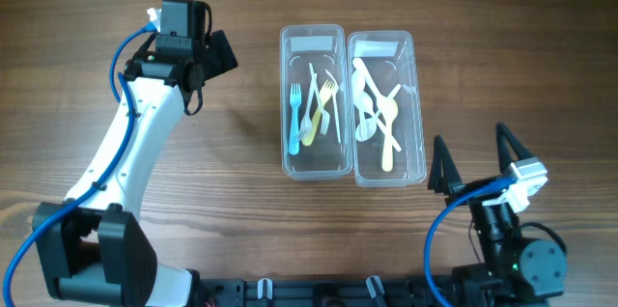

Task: Pack container

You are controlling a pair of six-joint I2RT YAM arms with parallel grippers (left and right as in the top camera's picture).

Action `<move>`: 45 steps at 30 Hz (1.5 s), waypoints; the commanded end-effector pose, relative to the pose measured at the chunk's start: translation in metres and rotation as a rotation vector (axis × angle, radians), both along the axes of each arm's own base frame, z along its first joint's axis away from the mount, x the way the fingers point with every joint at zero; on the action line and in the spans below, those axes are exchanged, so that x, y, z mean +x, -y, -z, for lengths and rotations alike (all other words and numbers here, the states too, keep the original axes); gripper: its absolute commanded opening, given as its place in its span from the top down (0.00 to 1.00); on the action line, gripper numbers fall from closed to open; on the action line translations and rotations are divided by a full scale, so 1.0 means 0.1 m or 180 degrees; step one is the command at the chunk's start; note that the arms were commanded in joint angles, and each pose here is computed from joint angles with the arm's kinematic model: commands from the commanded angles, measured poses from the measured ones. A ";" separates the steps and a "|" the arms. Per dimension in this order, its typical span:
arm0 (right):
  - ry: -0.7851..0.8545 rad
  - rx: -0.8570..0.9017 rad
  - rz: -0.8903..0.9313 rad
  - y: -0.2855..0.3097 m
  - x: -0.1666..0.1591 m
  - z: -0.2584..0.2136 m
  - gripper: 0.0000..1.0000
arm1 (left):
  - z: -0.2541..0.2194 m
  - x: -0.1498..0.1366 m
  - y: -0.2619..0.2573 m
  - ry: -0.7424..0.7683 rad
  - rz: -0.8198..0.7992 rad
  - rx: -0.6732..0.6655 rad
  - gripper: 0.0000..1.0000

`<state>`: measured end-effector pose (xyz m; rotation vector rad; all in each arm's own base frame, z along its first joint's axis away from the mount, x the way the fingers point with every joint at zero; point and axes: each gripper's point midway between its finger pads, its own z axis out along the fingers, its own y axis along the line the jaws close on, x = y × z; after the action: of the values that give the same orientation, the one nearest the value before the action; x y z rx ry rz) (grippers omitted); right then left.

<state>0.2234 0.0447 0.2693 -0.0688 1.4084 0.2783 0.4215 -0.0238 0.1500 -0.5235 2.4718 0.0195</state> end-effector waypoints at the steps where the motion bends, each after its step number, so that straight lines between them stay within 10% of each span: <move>1: 0.0003 0.0080 -0.0028 -0.01 0.03 0.15 0.00 | -0.16 0.02 -0.05 0.0127 -0.0043 0.0025 0.00; 45: -0.0476 -0.0294 0.0340 0.22 0.22 0.94 0.00 | -0.16 0.02 -0.05 0.0126 -0.0043 0.0025 0.00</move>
<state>0.2464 0.0238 0.1723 -0.0442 1.5847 0.1425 0.4215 -0.0238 0.1500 -0.5235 2.4718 0.0195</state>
